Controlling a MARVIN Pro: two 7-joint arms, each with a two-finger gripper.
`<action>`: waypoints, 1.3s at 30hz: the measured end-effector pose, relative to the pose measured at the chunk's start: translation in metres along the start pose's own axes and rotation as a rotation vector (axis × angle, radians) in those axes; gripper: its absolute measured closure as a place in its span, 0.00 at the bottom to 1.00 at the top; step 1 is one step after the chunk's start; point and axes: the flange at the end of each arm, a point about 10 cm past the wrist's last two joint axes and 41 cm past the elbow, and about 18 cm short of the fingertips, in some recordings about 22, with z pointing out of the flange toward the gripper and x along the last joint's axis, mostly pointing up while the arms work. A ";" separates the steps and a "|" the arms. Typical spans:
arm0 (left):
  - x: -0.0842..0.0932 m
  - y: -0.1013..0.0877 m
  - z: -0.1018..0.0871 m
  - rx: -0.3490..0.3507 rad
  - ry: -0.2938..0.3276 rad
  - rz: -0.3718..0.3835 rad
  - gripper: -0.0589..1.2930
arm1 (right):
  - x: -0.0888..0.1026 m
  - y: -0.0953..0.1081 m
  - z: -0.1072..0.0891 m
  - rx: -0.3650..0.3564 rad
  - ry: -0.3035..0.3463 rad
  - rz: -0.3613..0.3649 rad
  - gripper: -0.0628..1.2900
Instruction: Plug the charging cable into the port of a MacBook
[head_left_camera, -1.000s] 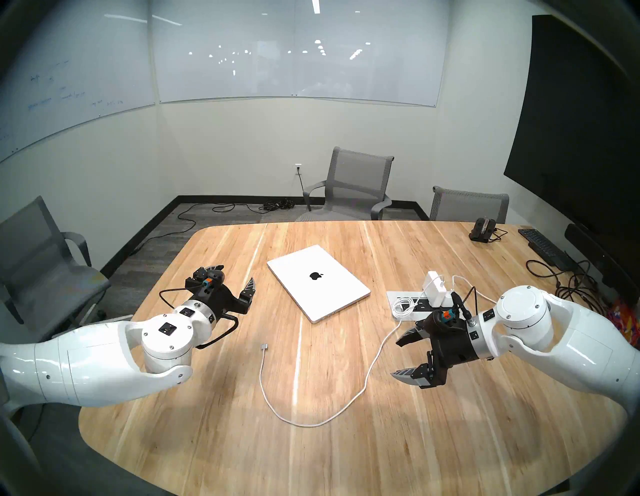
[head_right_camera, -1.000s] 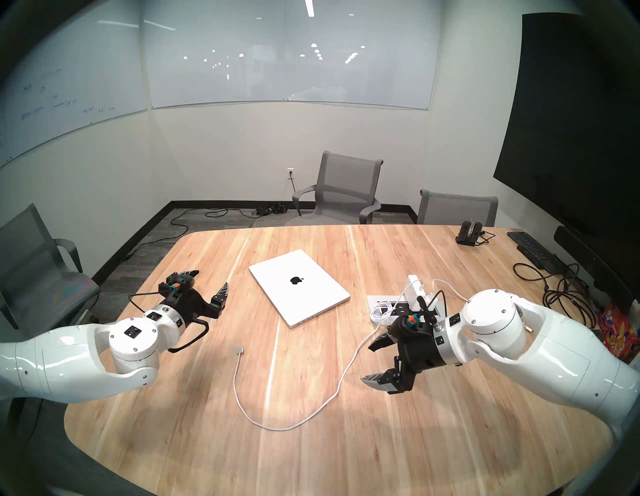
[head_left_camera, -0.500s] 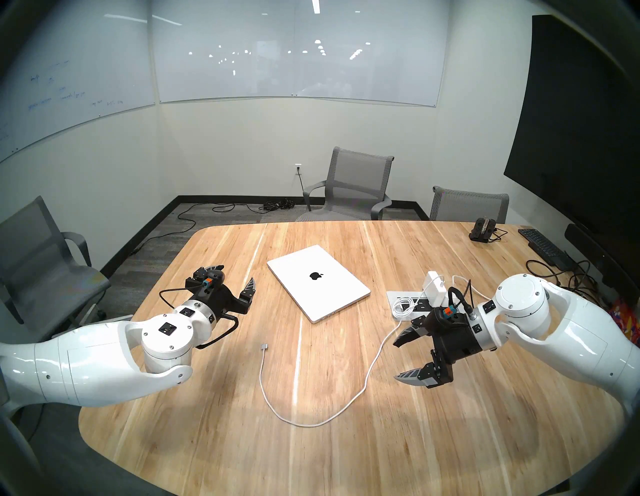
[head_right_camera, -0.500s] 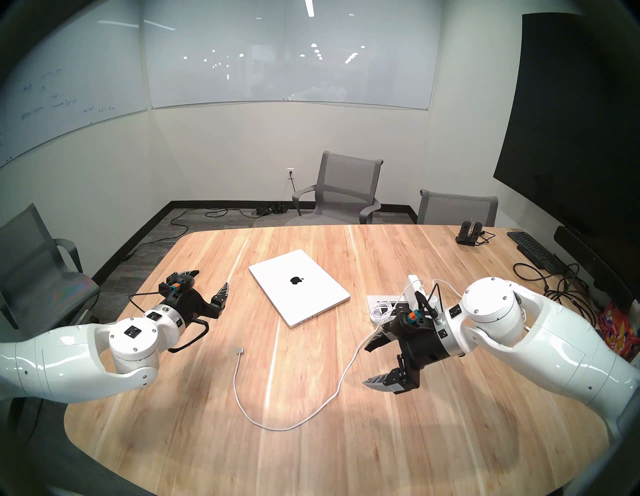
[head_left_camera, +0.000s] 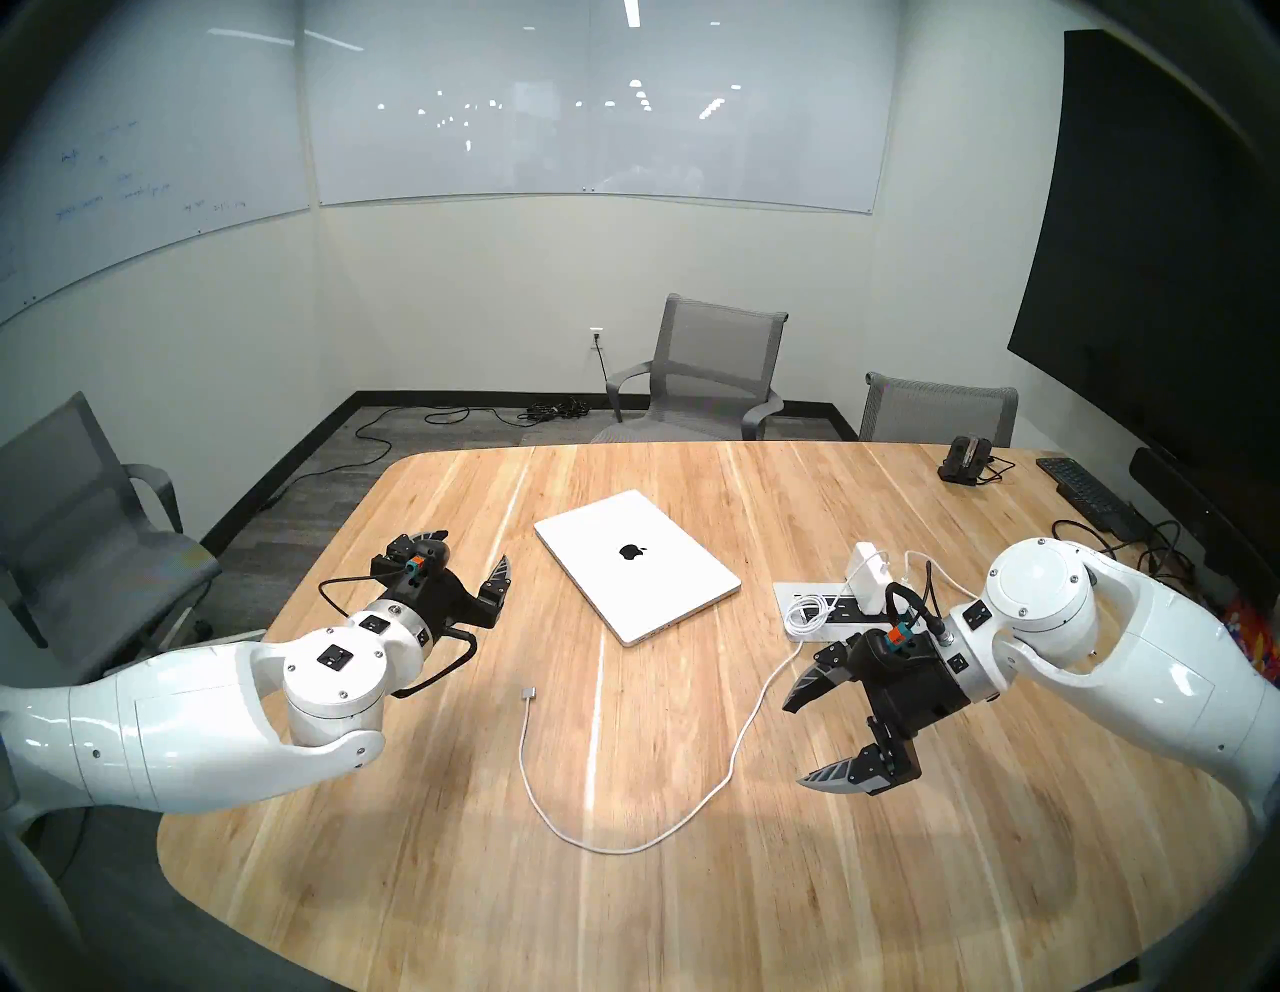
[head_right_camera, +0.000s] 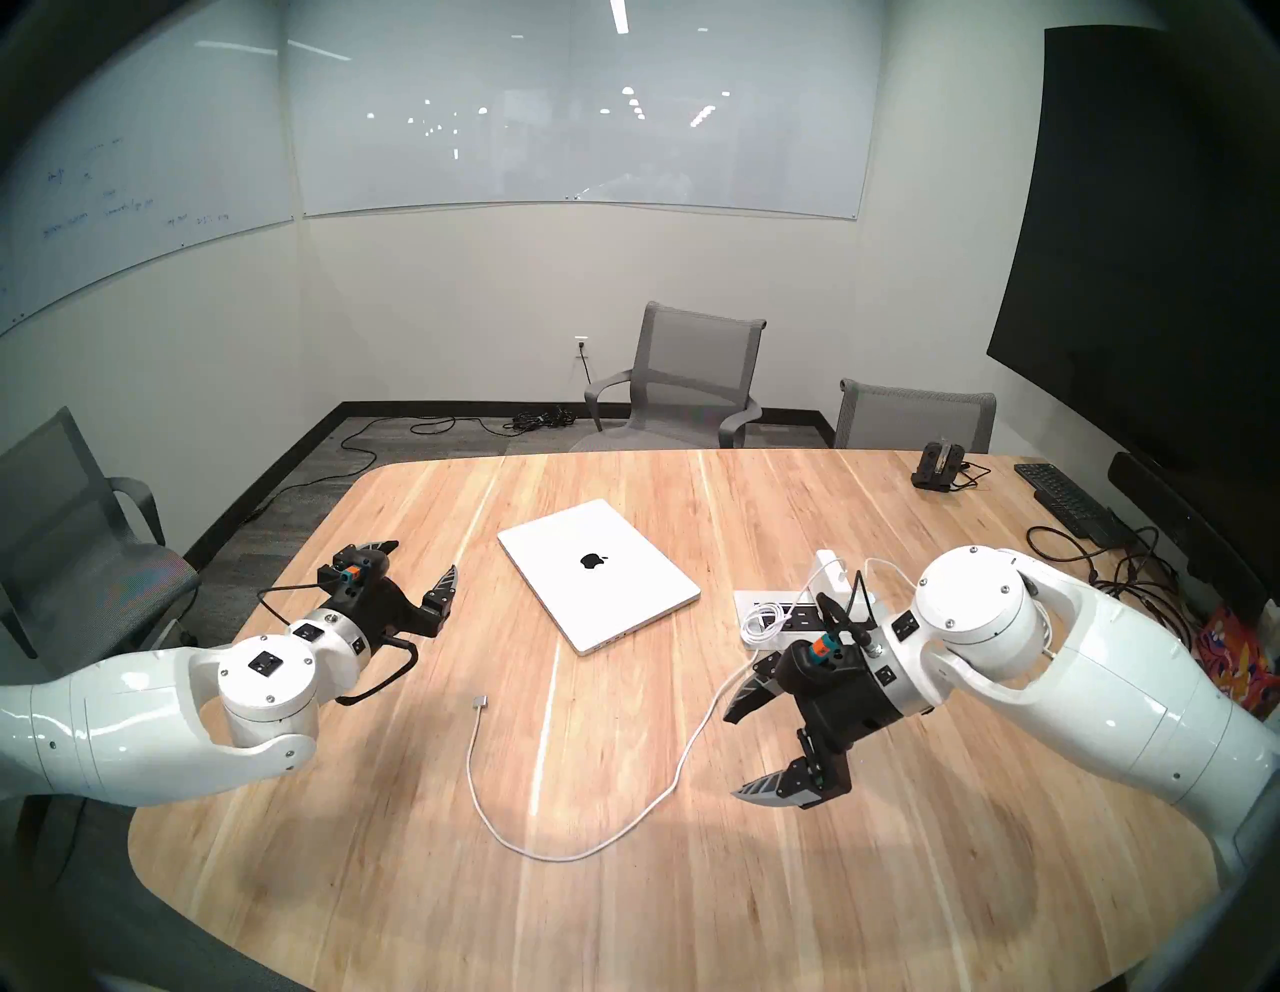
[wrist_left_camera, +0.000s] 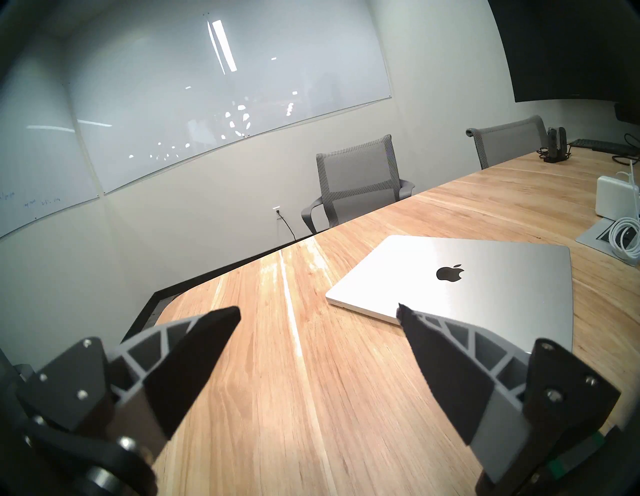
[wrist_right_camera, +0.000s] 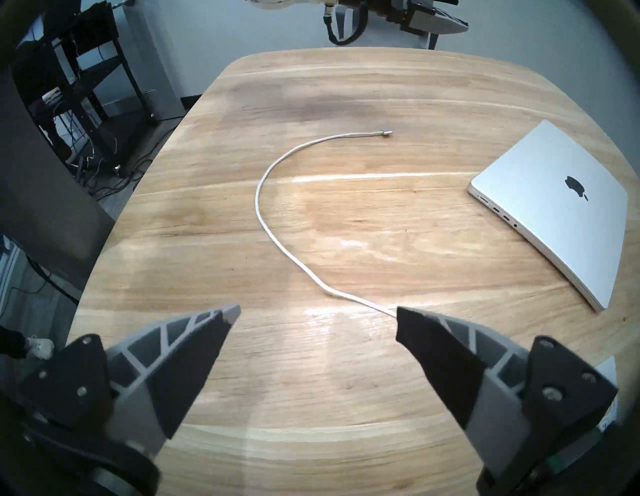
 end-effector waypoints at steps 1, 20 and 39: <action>0.000 0.000 0.000 0.000 0.000 0.000 0.07 | 0.000 0.000 0.001 0.003 -0.005 -0.002 0.05; 0.000 0.000 0.000 0.000 0.000 0.000 0.07 | 0.009 0.001 0.031 0.032 -0.091 -0.072 0.05; 0.000 0.000 0.000 0.000 0.000 0.000 0.07 | 0.020 0.017 0.062 0.092 -0.128 -0.115 0.05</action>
